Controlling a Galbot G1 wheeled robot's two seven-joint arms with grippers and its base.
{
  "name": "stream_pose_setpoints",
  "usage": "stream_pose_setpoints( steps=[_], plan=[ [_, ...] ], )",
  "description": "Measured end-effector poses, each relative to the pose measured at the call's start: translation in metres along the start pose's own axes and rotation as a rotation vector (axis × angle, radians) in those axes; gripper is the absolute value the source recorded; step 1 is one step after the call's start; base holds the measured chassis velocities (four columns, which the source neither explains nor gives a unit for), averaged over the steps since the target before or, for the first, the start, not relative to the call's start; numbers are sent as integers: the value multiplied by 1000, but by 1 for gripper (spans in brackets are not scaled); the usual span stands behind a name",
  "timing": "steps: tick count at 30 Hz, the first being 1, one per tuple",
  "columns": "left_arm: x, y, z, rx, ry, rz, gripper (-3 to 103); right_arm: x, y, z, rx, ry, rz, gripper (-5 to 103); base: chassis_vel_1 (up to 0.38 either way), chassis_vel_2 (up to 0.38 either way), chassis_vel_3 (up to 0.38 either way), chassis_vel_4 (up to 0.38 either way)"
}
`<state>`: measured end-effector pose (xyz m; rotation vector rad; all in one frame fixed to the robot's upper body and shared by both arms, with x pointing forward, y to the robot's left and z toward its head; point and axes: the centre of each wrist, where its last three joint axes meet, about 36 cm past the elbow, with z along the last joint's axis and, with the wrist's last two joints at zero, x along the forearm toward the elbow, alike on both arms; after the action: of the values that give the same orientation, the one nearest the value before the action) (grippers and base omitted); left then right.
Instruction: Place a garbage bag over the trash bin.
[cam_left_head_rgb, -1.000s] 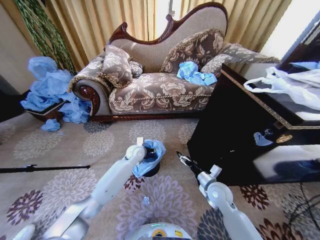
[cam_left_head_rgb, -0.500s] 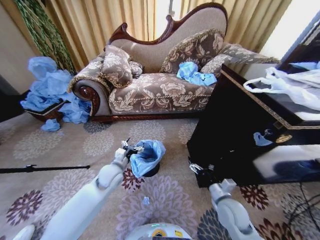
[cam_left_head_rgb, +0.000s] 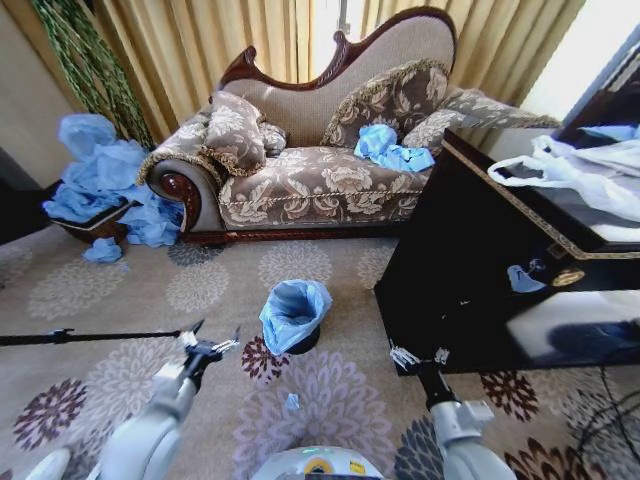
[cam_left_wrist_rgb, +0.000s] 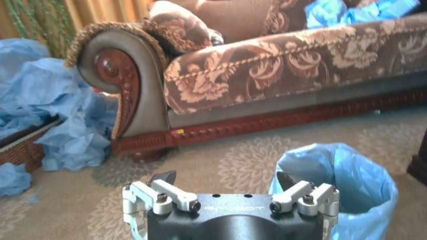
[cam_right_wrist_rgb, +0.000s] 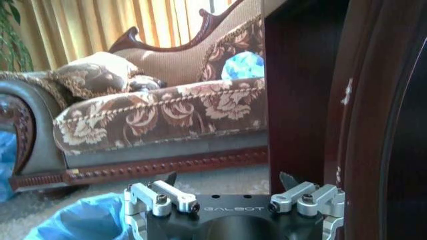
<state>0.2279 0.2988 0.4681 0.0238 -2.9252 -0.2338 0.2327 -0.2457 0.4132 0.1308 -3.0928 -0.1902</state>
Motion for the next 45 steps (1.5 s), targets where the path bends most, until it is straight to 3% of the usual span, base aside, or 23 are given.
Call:
stream_pose_setpoints(
  steps=[8,11,14,28,45],
  plan=[
    [17,-13,-15,42,-19,1,100,7,5,-6,-22,-17,-49,100,0,0,0,0],
    [25,-25,-27,103,-14,31,100,10,5,-13,-33,-21,-69,100,0,0,0,0],
    [30,-31,-32,129,0,35,100,12,7,-23,-46,-21,-76,100,0,0,0,0],
    [28,-32,-39,115,4,24,100,14,14,-47,-56,-61,-81,100,0,0,0,0],
    [27,-31,-39,112,7,23,100,14,15,-48,-53,-58,-78,100,0,0,0,0]
  ],
)
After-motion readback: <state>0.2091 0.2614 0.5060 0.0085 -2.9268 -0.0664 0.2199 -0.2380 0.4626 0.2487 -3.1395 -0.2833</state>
